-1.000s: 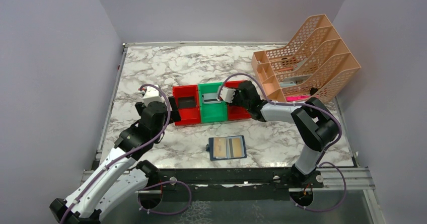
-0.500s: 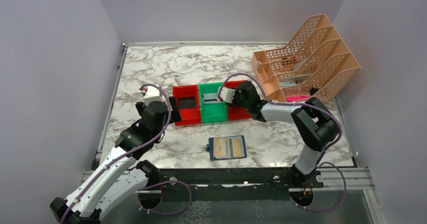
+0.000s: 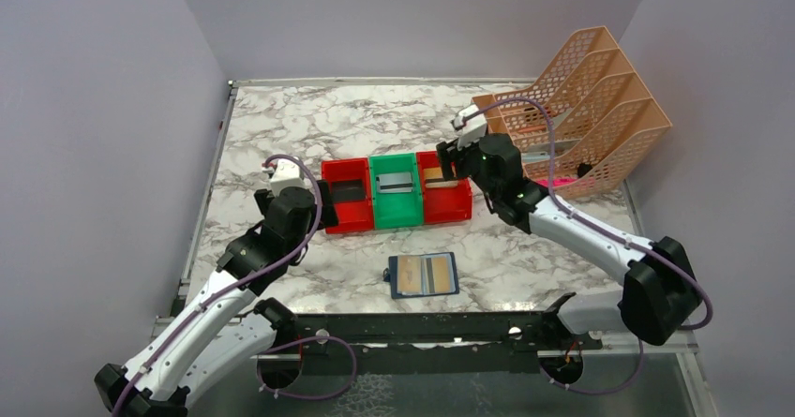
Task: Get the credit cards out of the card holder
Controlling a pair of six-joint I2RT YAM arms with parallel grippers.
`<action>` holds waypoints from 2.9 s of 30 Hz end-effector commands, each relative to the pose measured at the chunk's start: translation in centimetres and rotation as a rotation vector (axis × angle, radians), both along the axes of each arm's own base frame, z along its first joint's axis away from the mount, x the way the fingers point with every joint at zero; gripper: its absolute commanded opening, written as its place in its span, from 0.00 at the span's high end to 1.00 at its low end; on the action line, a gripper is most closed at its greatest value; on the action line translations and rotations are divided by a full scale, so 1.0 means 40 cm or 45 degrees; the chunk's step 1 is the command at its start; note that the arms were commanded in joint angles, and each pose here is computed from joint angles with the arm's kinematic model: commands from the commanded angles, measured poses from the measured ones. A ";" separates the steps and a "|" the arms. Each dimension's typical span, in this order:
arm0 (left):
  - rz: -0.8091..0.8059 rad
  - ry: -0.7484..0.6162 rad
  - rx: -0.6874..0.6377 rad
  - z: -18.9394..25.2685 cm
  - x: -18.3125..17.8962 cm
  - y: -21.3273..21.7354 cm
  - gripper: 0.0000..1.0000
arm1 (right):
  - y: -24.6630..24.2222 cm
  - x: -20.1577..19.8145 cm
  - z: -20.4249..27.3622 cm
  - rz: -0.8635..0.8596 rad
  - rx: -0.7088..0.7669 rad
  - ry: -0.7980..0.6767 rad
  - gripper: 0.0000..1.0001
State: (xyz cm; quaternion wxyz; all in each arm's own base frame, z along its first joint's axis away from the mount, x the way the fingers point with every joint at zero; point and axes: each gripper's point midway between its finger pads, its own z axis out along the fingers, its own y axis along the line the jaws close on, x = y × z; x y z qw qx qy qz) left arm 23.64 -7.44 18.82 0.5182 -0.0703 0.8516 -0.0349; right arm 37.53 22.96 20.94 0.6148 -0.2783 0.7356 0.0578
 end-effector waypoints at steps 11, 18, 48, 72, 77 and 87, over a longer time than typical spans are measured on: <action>-0.034 0.027 0.008 -0.010 -0.001 -0.009 0.01 | 0.103 -0.362 -0.210 -0.199 0.541 0.998 0.28; -0.034 0.023 0.003 -0.009 -0.003 -0.009 0.01 | 0.142 -0.472 -0.301 -0.449 0.353 0.979 0.32; -0.037 0.024 -0.002 -0.009 -0.003 -0.011 0.01 | 0.261 -0.565 -0.439 -0.495 0.020 1.032 0.36; -0.045 0.028 -0.008 -0.011 -0.004 -0.014 0.01 | 0.274 -0.580 -0.373 -0.358 0.265 1.047 0.54; -0.046 0.026 -0.009 -0.010 -0.005 -0.014 0.01 | 0.248 -0.576 -0.356 -0.365 0.304 1.021 0.55; -0.048 0.024 -0.012 -0.009 -0.005 -0.014 0.01 | 0.282 -0.569 -0.392 -0.392 0.130 1.037 0.32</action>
